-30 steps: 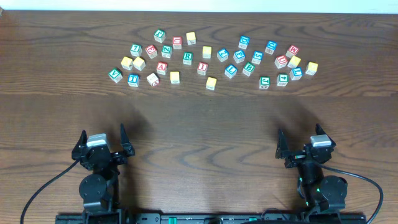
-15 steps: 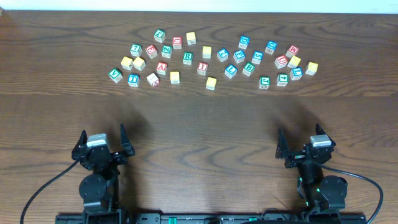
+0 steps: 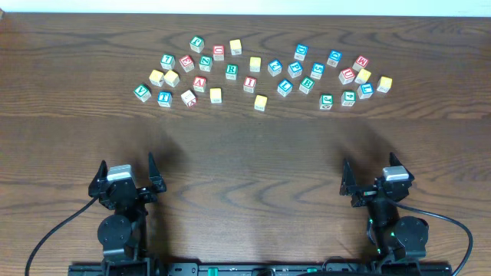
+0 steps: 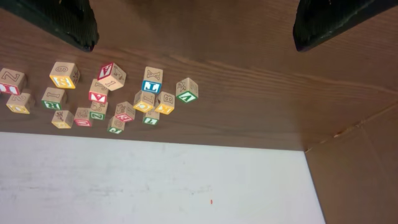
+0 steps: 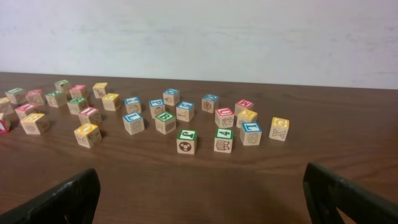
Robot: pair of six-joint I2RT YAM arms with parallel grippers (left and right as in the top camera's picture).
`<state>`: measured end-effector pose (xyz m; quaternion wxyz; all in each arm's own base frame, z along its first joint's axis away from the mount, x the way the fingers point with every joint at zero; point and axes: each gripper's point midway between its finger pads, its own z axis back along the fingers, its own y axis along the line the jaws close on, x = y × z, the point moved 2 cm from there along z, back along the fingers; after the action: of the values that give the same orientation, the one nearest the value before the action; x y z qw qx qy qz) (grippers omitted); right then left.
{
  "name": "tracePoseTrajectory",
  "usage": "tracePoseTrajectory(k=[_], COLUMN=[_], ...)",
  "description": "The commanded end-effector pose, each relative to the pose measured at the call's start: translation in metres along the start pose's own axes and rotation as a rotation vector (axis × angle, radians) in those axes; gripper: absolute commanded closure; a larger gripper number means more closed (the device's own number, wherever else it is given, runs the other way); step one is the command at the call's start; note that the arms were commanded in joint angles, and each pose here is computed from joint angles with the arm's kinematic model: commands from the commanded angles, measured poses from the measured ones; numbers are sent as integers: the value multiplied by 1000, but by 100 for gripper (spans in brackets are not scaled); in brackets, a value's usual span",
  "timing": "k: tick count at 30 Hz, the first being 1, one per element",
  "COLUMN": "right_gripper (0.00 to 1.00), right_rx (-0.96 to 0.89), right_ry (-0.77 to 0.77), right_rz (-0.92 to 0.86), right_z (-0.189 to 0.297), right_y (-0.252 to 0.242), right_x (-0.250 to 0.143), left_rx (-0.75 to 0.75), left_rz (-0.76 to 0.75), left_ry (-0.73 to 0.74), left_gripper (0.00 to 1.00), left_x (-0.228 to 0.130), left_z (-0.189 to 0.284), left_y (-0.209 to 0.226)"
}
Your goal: Spell out ROBOT
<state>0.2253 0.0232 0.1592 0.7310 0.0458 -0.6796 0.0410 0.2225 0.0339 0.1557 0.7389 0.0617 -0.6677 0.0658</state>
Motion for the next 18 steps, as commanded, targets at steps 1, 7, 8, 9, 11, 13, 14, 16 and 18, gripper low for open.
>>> tracePoseTrajectory(k=[1,7,8,9,11,13,14,16,18], right_gripper=[1,1,1,1,1,1,1,1,1], right_rx=[-30,-41,-41,-42,-42,-41,-41,-41,-42], right_ry=[-1,0,0,0,0,0,0,0,0], right_rz=[1,0,0,0,0,0,0,0,1], right_z=[0,0,0,0,0,0,0,0,0], right_y=[-5,-7,-7,-7,-7,-7,-7,-7,-7], right_x=[0,-1,-1,-1,-1,-1,-1,0,-1], left_rx=[19,19,19,19,19,19,19,19,19], left_rz=[-21,-21,-21,-21,-21,-21,-21,-21,-21], left_ry=[54,54,54,54,54,54,54,54,54], left_gripper=[2,1,1,2,1,1,2,1,1], left_x=[-16,-16,-16,-16,-16,-16,-16,-16,-16], left_z=[-1,-1,-1,-1,-1,-1,-1,-1,-1], left_y=[3,3,3,3,3,3,3,3,3])
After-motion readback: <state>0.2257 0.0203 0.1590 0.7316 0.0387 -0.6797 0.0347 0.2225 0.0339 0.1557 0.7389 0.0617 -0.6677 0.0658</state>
